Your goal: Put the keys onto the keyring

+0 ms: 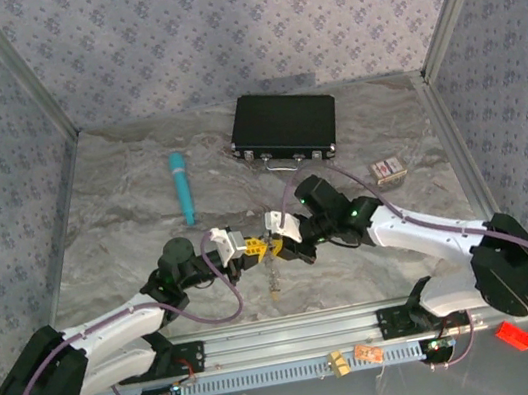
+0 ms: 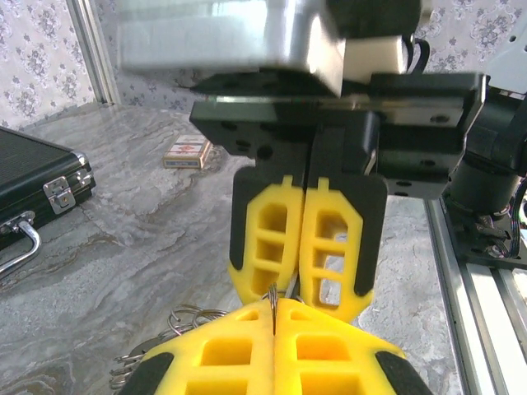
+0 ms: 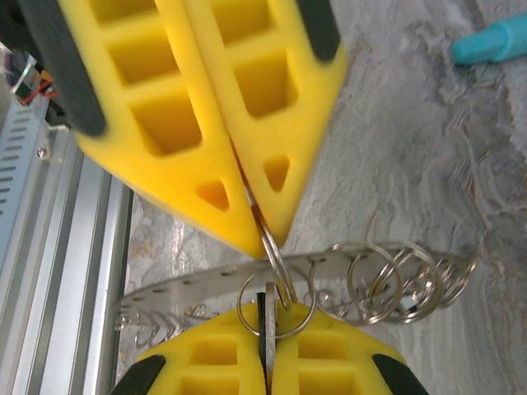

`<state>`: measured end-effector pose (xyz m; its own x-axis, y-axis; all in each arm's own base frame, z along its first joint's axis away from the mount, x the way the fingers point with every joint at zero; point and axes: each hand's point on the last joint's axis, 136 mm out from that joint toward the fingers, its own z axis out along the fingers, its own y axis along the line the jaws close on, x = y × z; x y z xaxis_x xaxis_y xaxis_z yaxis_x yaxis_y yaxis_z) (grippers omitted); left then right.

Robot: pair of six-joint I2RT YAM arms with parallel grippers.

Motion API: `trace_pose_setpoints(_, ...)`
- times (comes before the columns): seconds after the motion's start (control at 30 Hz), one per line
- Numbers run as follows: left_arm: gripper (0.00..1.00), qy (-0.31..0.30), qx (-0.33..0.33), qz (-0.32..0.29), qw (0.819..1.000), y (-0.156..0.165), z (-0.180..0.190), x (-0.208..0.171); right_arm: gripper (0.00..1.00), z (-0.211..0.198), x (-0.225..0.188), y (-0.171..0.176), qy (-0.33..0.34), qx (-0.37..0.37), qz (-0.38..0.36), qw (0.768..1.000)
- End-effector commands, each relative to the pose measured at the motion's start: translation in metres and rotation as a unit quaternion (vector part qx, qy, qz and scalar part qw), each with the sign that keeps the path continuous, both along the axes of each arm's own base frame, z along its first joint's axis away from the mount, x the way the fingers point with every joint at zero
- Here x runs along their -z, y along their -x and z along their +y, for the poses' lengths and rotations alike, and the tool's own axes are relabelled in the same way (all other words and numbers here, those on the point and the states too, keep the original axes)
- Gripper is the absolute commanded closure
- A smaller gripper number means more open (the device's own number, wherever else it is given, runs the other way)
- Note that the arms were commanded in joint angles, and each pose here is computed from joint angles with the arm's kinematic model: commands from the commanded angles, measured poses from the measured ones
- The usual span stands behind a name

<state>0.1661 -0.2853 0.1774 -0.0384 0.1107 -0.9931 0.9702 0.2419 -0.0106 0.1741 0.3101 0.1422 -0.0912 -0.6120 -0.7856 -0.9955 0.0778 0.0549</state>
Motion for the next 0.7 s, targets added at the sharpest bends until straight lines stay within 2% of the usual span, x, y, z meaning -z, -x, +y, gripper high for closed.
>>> trace_pose_setpoints(0.0, 1.00, 0.019, 0.002, -0.030, 0.999, 0.000, 0.000, -0.017, 1.00, -0.004, 0.011, -0.001, 0.026, 0.001, 0.000, 1.000)
trace_pose_setpoints(0.17, 1.00, 0.019, 0.001, -0.031, 0.999, 0.000, 0.001, -0.017, 1.00, -0.006, 0.014, -0.002, 0.028, 0.007, 0.002, 1.000)
trace_pose_setpoints(0.67, 1.00, -0.003, 0.011, -0.016, 1.000, -0.001, -0.003, -0.007, 1.00, 0.002, -0.025, -0.011, -0.010, 0.005, -0.048, 0.999)
